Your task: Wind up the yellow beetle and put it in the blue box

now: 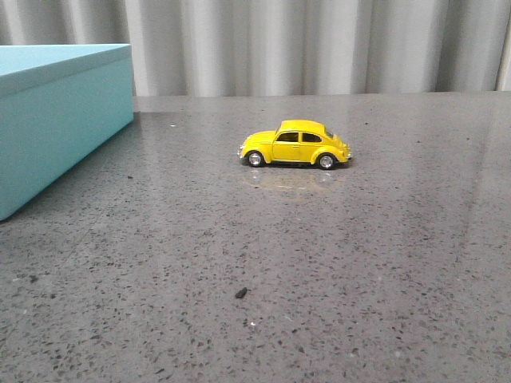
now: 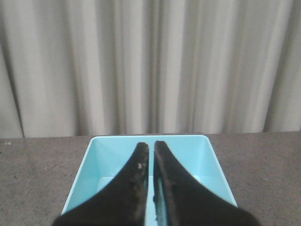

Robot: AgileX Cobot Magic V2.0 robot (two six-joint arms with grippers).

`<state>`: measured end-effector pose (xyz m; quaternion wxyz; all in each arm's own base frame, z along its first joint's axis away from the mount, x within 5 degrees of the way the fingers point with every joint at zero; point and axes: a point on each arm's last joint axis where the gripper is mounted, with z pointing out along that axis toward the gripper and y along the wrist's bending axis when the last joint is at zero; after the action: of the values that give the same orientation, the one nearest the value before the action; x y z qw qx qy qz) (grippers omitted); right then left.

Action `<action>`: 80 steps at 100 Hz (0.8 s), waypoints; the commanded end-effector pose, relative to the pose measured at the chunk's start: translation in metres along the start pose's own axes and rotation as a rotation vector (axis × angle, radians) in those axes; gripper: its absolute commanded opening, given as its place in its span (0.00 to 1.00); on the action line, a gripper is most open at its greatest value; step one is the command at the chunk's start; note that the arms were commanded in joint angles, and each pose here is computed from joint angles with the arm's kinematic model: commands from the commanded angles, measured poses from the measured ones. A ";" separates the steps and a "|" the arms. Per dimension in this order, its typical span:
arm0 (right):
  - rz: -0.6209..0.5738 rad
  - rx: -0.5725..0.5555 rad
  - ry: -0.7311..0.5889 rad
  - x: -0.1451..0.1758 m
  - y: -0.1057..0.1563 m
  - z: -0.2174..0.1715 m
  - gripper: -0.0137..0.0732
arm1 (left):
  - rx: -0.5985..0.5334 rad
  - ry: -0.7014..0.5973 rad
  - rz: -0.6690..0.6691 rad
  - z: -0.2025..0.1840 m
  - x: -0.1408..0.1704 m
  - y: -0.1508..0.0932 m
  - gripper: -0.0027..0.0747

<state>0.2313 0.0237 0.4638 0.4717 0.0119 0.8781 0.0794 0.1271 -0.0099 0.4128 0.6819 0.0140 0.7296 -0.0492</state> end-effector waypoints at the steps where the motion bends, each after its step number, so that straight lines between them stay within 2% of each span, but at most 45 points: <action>1: -0.035 0.004 -0.193 -0.014 0.002 -0.036 0.09 | 0.046 -0.059 0.048 0.013 -0.026 -0.007 0.03; 12: -0.044 0.013 -0.216 -0.010 0.001 -0.050 0.09 | 0.116 0.011 0.097 0.039 -0.030 -0.019 0.17; 27: -0.063 0.037 -0.241 0.004 -0.002 -0.066 0.09 | 0.216 0.059 0.125 0.071 -0.034 -0.042 0.51; 35: -0.063 0.035 -0.252 0.014 -0.003 -0.070 0.09 | 0.258 0.076 0.158 0.087 -0.034 -0.054 0.62; 61: -0.067 0.037 -0.279 0.051 -0.007 -0.092 0.09 | 0.392 0.130 0.319 0.125 -0.037 -0.095 0.63; 80: -0.068 0.034 -0.298 0.071 -0.009 -0.105 0.09 | 0.503 0.148 0.497 0.142 -0.033 -0.128 0.63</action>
<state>0.1129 0.0093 0.4507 0.5528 0.0073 0.8317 0.0514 0.2613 -0.1363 0.4236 0.5594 0.3316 0.7567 -0.0665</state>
